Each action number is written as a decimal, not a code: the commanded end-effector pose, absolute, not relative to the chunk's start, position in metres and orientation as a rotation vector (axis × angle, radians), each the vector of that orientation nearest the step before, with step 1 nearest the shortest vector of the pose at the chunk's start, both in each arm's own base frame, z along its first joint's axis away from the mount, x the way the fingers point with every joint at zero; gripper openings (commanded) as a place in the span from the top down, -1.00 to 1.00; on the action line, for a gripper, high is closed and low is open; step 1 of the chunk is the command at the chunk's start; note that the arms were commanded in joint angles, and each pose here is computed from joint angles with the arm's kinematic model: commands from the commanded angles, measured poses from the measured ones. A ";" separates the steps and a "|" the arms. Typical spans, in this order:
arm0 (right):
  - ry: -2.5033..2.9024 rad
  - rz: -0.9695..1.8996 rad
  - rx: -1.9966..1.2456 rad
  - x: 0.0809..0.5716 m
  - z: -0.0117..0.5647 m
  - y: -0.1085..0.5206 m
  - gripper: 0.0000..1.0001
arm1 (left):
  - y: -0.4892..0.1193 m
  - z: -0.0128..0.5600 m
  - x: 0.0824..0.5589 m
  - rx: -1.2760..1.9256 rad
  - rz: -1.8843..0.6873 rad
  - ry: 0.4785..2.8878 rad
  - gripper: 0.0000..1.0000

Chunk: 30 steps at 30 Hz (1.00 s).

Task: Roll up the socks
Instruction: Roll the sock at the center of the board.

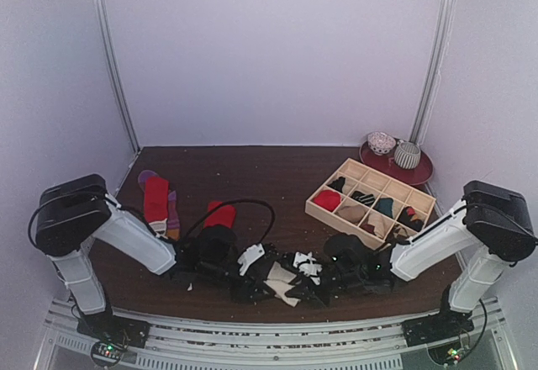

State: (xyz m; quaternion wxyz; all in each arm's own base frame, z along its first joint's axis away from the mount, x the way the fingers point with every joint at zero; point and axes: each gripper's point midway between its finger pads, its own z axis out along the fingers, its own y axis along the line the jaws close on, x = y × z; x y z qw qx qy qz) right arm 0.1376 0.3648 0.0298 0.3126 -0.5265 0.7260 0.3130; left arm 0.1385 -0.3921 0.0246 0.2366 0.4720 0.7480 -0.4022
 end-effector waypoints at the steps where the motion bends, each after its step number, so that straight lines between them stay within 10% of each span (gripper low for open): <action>1: 2.234 1.052 -1.308 0.114 -0.008 0.340 0.59 | -0.364 0.024 0.159 1.279 -0.822 2.057 0.05; 10: 2.553 1.394 -1.178 0.110 -0.009 0.342 0.60 | -0.393 0.119 0.169 1.308 -0.810 1.524 -0.27; 25: 2.728 1.531 -0.995 0.125 -0.017 0.336 0.58 | -0.404 0.051 0.135 1.458 -0.901 1.575 -0.23; 30: 2.786 1.537 -0.976 0.124 -0.023 0.333 0.58 | -0.408 0.038 0.136 1.485 -0.899 1.611 0.13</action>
